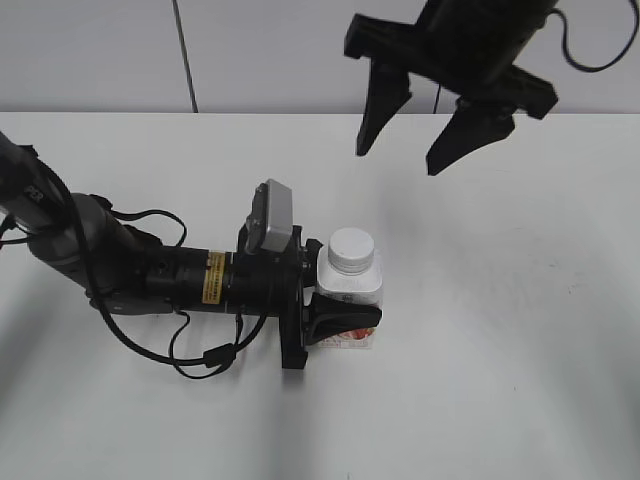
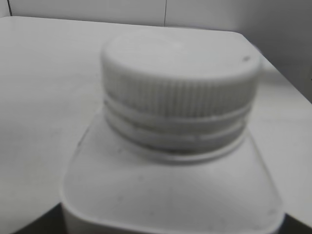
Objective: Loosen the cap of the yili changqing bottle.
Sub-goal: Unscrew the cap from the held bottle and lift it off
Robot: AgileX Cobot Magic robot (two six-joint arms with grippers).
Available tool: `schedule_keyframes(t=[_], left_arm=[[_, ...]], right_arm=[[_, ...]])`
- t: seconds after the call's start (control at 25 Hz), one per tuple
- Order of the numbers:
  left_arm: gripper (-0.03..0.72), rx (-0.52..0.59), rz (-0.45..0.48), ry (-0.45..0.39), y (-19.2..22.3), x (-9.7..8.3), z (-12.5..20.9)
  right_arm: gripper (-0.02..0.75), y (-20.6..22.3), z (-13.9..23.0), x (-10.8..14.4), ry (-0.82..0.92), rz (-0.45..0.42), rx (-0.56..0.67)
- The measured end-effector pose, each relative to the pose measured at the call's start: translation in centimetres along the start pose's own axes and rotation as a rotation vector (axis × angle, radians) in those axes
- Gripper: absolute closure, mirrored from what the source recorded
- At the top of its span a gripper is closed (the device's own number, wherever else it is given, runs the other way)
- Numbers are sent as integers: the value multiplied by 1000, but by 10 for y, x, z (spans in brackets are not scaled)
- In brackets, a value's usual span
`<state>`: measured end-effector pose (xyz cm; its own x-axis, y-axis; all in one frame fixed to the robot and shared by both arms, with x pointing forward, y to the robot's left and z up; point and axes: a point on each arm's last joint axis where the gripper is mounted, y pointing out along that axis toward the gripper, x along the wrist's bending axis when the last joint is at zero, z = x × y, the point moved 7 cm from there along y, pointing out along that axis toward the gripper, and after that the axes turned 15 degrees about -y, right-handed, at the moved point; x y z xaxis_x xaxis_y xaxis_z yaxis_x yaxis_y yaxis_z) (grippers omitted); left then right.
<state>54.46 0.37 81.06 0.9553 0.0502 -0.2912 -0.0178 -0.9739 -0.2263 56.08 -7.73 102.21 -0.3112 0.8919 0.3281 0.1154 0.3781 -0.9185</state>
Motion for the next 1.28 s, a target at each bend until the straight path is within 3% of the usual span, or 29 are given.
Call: schedule_keyframes(t=[0.24,1.28], left_arm=[[309,-2,-2,-1,0,0,0],[309,-6,-8,-5,0,1,-1]], right_arm=[[204,32,6,19,-5,-3,79],[205,97,15,12,8,70,229]])
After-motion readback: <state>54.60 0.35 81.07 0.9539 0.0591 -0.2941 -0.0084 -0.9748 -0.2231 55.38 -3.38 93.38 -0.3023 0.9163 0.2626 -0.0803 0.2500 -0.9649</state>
